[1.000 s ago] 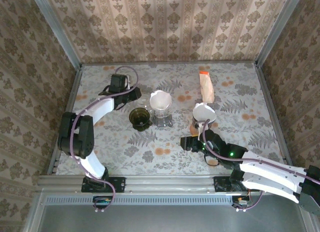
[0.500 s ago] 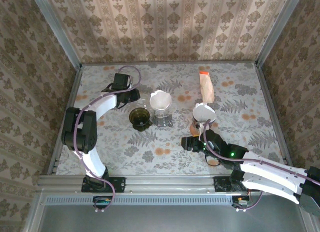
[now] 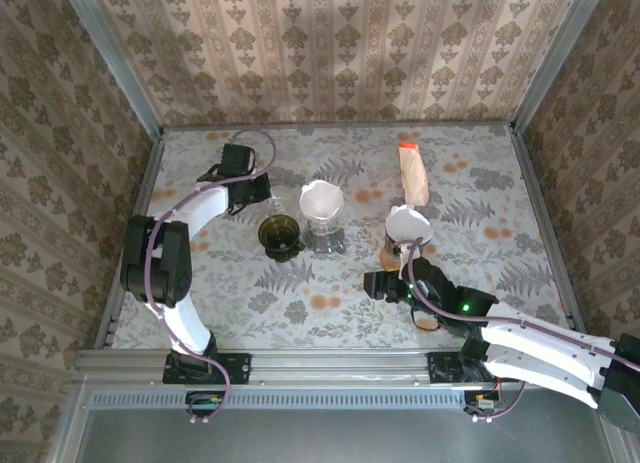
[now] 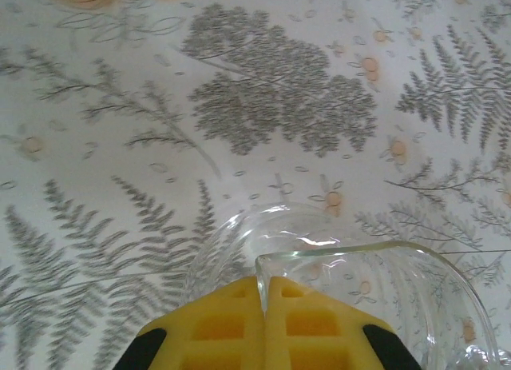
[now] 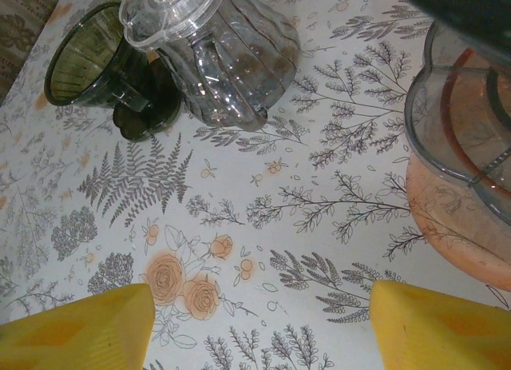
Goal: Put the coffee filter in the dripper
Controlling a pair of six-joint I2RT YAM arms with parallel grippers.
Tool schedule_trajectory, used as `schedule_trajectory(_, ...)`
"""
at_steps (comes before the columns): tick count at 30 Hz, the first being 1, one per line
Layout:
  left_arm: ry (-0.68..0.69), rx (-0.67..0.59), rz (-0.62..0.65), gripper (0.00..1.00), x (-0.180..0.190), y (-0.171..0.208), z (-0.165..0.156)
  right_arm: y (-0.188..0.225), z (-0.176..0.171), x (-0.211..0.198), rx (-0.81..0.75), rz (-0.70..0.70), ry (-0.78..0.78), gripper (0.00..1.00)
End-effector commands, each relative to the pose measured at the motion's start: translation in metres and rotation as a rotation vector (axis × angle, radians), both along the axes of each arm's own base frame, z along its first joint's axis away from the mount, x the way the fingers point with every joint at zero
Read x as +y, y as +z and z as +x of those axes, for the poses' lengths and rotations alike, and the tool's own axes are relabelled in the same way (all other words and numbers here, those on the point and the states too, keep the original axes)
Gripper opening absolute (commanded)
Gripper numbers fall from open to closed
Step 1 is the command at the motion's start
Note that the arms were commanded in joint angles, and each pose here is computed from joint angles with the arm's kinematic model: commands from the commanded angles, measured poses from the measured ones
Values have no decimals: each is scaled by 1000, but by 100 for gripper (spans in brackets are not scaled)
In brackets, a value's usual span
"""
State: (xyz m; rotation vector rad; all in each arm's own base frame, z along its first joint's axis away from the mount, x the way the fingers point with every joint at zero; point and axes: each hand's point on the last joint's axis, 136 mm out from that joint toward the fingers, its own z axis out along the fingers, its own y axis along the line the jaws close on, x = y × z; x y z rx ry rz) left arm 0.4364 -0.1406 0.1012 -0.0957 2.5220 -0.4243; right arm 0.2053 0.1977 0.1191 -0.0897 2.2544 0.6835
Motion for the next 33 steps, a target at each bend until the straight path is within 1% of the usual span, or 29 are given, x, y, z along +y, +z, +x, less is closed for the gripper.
schedule_trajectory(1,45,28,61,0,33,6,-20,-6,0,-8,-13,-28,-12,73)
schedule_trajectory(5,110,48,81,0,61,11,-37,-6,1,-9,-17,-23,-14,73)
schedule_trajectory(9,183,72,120,0,79,15,-66,-4,1,-9,-23,-17,-14,73)
schedule_trajectory(15,267,79,126,0,96,15,-103,-2,1,-10,-31,-8,-14,73)
schedule_trajectory(21,287,79,105,0,100,16,-111,0,1,-8,-36,1,-7,74)
schedule_trajectory(24,307,68,102,0,104,22,-120,4,2,-8,-43,9,-7,73)
schedule_trajectory(28,337,0,64,0,105,43,-129,4,2,-8,-48,15,-8,73)
schedule_trajectory(33,293,-57,51,0,97,77,-131,3,1,-9,-45,12,-10,74)
